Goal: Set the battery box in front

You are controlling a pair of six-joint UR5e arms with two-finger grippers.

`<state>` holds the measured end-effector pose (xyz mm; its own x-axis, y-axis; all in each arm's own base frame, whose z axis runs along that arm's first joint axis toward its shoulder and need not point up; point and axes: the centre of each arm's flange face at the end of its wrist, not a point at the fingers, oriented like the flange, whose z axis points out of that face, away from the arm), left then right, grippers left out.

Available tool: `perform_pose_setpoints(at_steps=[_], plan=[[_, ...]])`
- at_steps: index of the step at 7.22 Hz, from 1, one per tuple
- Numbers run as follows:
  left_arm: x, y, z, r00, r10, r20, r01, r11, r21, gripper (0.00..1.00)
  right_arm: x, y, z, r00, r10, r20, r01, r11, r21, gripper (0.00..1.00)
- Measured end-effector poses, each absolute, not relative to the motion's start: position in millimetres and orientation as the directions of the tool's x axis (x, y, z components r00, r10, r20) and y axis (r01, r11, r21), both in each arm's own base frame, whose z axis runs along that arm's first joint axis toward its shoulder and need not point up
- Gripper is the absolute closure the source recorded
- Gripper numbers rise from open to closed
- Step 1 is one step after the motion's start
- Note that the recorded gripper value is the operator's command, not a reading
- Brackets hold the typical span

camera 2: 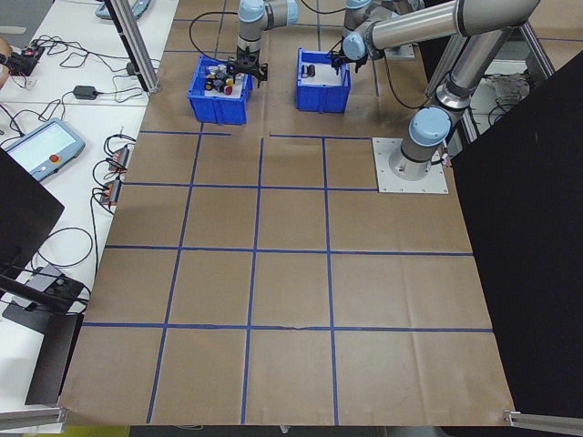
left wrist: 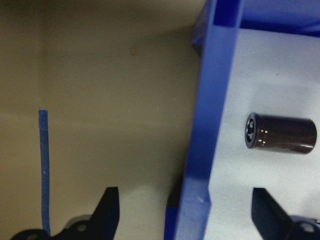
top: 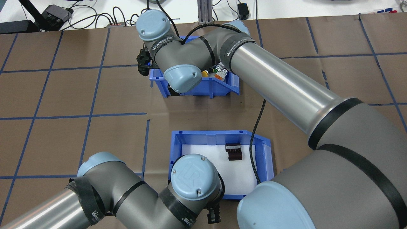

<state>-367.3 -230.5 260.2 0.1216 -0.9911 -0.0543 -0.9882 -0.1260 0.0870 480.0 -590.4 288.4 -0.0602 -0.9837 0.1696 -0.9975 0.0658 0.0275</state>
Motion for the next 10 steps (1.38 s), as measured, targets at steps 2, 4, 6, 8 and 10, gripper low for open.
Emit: perform_pose_setpoints(at_steps=[2, 4, 6, 8, 10], plan=[[-368, -230, 260, 0.121, -0.991, -0.055, -0.988, -0.125, 0.089, 1.0, 477, -593, 286, -0.064, -0.985, 0.162, -0.997, 0.07, 0.032, 0.0], [-367, -230, 264, 0.116, -0.992, -0.044, -0.988, -0.12, 0.097, 1.0, 474, -596, 281, -0.067, -0.986, 0.155, -0.997, 0.073, 0.037, 0.48], [-366, -230, 275, 0.108, -0.994, -0.021, -0.988, -0.11, 0.109, 1.0, 472, -598, 281, -0.038, -0.986, 0.162, -0.997, 0.047, 0.054, 0.97], [-352, -223, 295, 0.029, -0.999, 0.03, -0.995, -0.026, 0.093, 1.0, 471, -599, 285, 0.014, -0.982, 0.186, -0.996, 0.002, 0.088, 1.0], [-331, -219, 309, -0.062, -0.997, 0.041, -0.997, 0.063, 0.036, 1.0, 467, -604, 297, 0.025, -0.977, 0.211, -0.996, -0.006, 0.091, 1.0]])
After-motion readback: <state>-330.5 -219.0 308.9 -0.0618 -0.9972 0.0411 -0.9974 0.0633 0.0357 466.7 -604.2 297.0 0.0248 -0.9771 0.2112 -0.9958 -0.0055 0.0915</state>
